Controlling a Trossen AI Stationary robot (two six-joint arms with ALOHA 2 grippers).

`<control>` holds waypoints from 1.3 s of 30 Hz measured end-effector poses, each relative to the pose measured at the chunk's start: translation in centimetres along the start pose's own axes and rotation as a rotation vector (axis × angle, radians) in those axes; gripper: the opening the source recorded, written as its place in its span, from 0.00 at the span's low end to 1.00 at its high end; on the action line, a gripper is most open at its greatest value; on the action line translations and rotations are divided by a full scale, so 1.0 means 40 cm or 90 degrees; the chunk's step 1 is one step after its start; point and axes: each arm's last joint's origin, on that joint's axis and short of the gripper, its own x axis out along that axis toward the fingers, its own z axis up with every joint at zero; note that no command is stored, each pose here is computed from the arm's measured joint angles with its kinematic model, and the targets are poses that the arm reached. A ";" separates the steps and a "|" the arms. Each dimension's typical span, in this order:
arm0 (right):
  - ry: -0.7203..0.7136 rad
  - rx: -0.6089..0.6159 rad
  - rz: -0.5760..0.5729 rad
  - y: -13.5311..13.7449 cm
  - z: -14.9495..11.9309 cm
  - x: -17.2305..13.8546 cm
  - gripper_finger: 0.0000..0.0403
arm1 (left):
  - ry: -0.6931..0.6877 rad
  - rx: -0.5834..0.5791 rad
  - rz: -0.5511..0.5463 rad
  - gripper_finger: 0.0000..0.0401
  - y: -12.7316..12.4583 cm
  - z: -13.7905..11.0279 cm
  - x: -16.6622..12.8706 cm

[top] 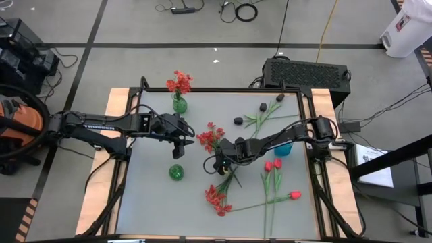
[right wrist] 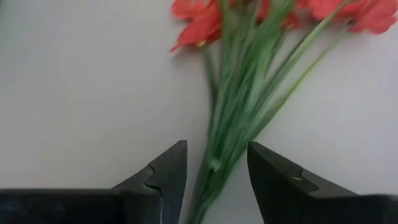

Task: Sort flowers into vase by color
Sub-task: Put the top orange flowers into the top green vase

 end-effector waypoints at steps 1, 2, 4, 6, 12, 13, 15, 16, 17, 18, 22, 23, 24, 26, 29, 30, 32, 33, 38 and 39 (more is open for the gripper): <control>0.001 0.001 -0.002 -0.002 0.001 0.001 0.40 | 0.000 0.000 0.000 0.39 0.000 0.000 0.000; 0.003 0.002 0.000 -0.001 0.000 0.000 0.40 | 0.000 0.000 0.000 0.39 0.000 0.000 0.000; 0.005 0.002 0.002 0.002 -0.003 0.000 0.40 | 0.000 0.000 0.000 0.39 0.000 0.000 0.000; 0.006 0.001 0.001 0.003 -0.006 0.006 0.40 | 0.000 0.000 0.000 0.39 0.000 0.000 0.000; 0.026 -0.005 -0.010 -0.003 -0.015 0.038 0.40 | 0.000 0.000 0.000 0.39 0.000 0.000 0.000; 0.025 -0.004 -0.008 -0.002 -0.015 0.038 0.40 | 0.000 0.001 -0.001 0.39 -0.001 0.000 0.000; 0.020 -0.004 -0.007 -0.001 -0.013 0.039 0.40 | 0.000 0.001 -0.001 0.39 -0.002 0.000 0.000; 0.018 -0.003 -0.004 0.000 -0.013 0.039 0.40 | 0.000 0.002 -0.002 0.39 -0.003 0.000 0.000; 0.015 -0.001 0.000 0.002 -0.011 0.039 0.40 | 0.000 0.002 -0.002 0.39 -0.003 0.000 0.000; 0.013 -0.003 0.002 0.003 -0.010 0.039 0.40 | 0.000 0.002 -0.002 0.39 -0.003 0.000 0.000; 0.013 -0.008 0.009 0.004 -0.009 0.039 0.37 | 0.000 0.003 -0.003 0.39 -0.004 -0.001 0.000; 0.013 -0.008 0.009 0.004 -0.009 0.039 0.36 | 0.000 0.003 -0.003 0.39 -0.004 -0.001 0.000; 0.013 -0.008 0.009 0.004 -0.009 0.039 0.34 | 0.000 0.003 -0.003 0.39 -0.004 -0.001 0.000; 0.014 -0.006 0.009 0.004 -0.009 0.040 0.29 | 0.000 0.003 -0.003 0.39 -0.004 -0.001 0.000; 0.014 -0.006 0.010 0.004 -0.010 0.040 0.19 | 0.000 0.003 -0.003 0.39 -0.004 -0.001 0.000; 0.014 -0.005 0.010 0.004 -0.010 0.040 0.16 | 0.000 0.003 -0.003 0.39 -0.004 -0.001 0.000; 0.014 -0.005 0.010 0.004 -0.010 0.040 0.09 | 0.000 0.003 -0.003 0.39 -0.004 -0.001 0.000; 0.014 -0.006 0.010 0.004 -0.010 0.040 0.06 | 0.000 0.003 -0.003 0.39 -0.004 -0.001 0.000; 0.013 -0.008 0.009 0.004 -0.010 0.039 0.02 | -0.019 -0.001 -0.004 0.39 -0.005 0.007 0.000; 0.013 -0.009 0.009 0.004 -0.010 0.039 0.02 | -0.028 -0.003 -0.005 0.39 -0.005 0.010 -0.001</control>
